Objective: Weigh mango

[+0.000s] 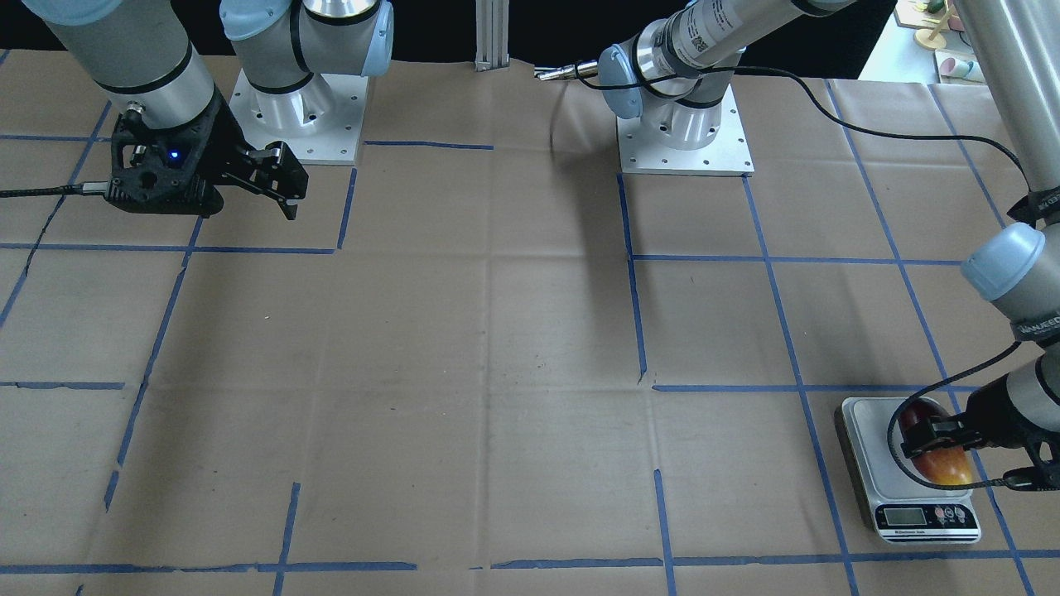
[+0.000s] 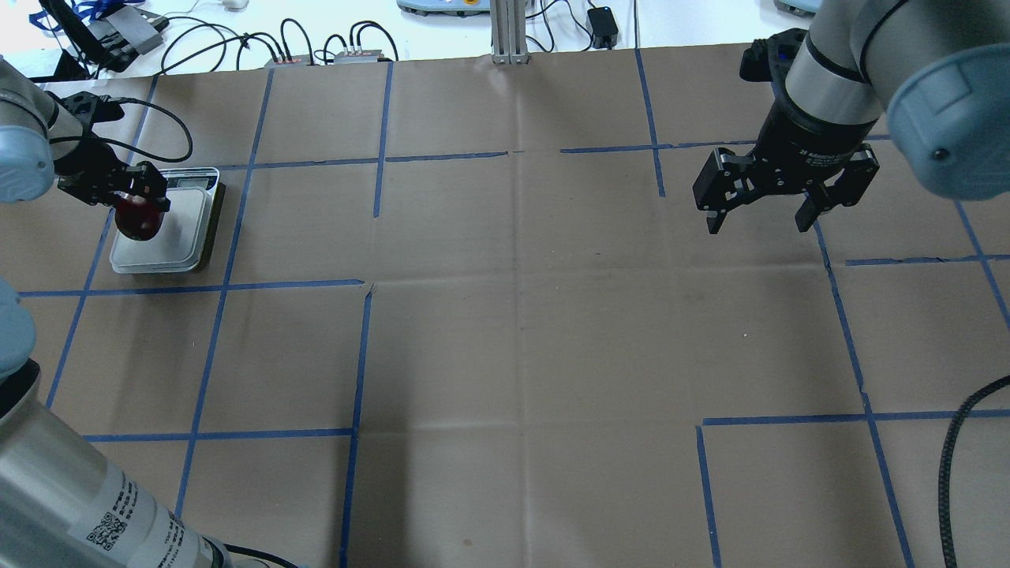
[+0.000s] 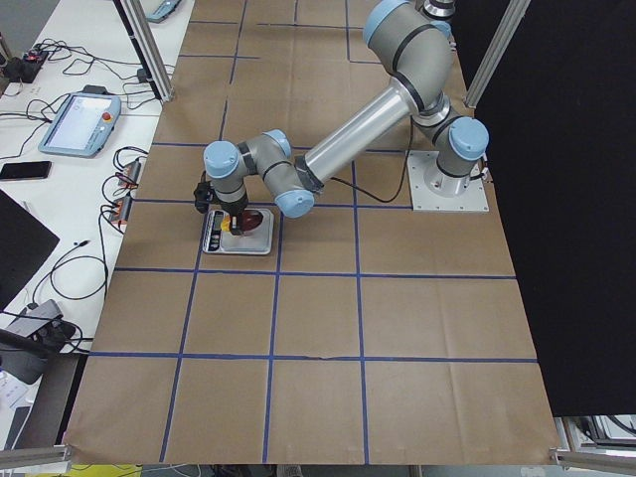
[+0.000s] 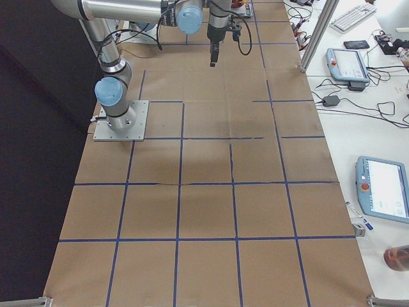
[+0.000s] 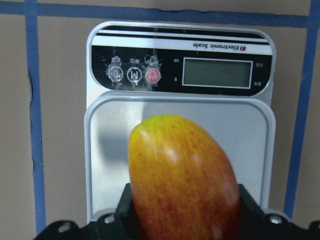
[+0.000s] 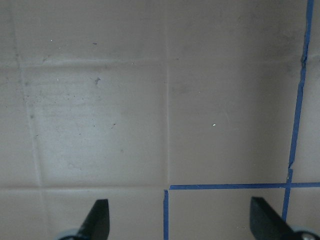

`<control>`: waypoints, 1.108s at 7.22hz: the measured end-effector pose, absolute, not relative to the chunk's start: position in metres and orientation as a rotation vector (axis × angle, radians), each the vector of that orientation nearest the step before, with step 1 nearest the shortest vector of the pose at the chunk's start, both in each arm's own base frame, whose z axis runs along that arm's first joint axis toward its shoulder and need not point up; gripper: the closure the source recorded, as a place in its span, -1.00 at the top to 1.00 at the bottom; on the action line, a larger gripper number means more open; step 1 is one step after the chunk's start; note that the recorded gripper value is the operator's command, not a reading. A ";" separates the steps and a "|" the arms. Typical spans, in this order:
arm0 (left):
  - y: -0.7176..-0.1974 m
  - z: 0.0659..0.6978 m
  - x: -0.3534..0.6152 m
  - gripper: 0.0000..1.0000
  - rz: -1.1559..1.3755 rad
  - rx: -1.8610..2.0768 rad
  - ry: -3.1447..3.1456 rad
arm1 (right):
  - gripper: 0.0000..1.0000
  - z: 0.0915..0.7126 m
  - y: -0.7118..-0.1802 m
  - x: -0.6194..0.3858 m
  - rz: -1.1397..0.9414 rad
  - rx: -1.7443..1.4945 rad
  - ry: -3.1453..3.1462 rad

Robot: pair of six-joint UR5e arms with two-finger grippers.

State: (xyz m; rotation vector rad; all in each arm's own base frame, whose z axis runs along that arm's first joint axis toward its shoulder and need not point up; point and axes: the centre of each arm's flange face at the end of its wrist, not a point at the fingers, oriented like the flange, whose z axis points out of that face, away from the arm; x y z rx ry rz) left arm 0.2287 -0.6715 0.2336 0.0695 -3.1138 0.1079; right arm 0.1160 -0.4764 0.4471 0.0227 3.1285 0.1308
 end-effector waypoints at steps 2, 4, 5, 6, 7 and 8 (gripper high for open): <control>-0.677 0.268 0.226 0.99 0.155 0.059 -3.135 | 1.00 0.447 -0.476 0.116 0.131 0.023 3.128; -0.659 0.341 0.212 0.99 0.115 0.078 -3.132 | 1.00 0.447 -0.476 0.116 0.131 0.023 3.129; -0.642 0.386 0.188 0.99 0.083 0.117 -3.122 | 1.00 0.447 -0.476 0.116 0.131 0.023 3.128; -0.625 0.423 0.154 0.99 0.056 0.158 -3.112 | 1.00 0.447 -0.476 0.116 0.131 0.023 3.128; -0.608 0.456 0.109 0.99 0.027 0.205 -3.102 | 1.00 0.447 -0.476 0.116 0.131 0.023 3.128; -0.591 0.480 0.057 0.99 0.002 0.250 -3.093 | 1.00 0.447 -0.476 0.116 0.131 0.023 3.129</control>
